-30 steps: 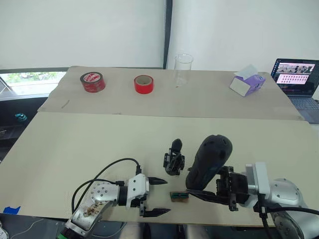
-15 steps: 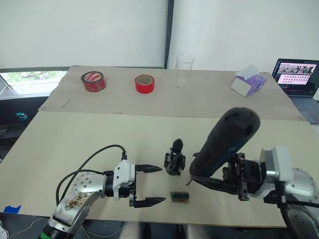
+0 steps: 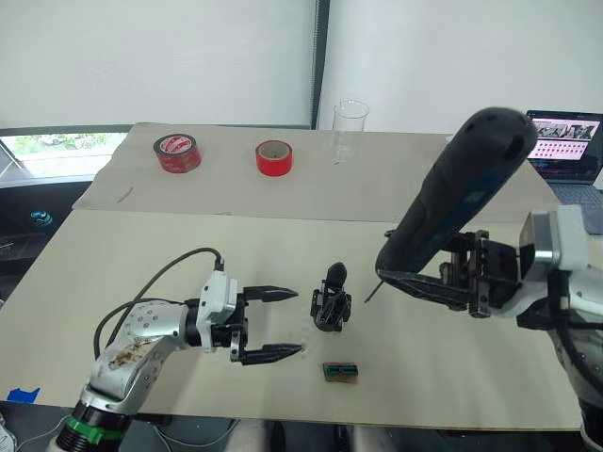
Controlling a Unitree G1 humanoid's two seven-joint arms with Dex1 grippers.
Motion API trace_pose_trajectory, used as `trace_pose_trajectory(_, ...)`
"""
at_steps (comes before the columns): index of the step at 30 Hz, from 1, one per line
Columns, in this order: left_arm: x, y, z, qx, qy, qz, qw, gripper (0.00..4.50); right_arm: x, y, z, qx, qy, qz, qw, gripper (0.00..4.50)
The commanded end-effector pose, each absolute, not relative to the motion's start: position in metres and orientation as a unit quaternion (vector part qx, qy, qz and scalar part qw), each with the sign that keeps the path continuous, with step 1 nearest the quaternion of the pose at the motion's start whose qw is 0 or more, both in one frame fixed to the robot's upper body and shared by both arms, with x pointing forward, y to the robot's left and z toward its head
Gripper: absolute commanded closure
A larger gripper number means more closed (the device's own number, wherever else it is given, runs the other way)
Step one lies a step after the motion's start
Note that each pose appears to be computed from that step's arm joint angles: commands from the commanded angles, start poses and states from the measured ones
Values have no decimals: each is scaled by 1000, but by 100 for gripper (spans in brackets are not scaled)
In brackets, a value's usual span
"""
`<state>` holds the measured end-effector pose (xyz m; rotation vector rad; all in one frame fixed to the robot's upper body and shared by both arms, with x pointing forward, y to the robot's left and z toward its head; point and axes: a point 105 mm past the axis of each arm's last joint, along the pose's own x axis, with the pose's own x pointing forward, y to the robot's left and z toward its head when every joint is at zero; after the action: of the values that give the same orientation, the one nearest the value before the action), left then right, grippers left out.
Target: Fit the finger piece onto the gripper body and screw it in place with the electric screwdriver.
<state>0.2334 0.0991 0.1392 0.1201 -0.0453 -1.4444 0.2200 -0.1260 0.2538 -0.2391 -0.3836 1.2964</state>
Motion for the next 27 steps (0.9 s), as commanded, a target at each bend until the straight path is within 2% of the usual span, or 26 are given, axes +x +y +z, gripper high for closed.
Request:
trace_pose_trajectory(1,243,101,147,64,-39,-651,755,0,221,-130,271,-121,-207,592,769,257)
trace_pose_trajectory(14,265,95,144,73,-34,-650,756,0,234,-114,284,-90,-211,603,764,257)
trace_pose_trajectory(27,269,88,126,96,-23,-663,742,0,239,-94,278,-68,-198,624,753,257)
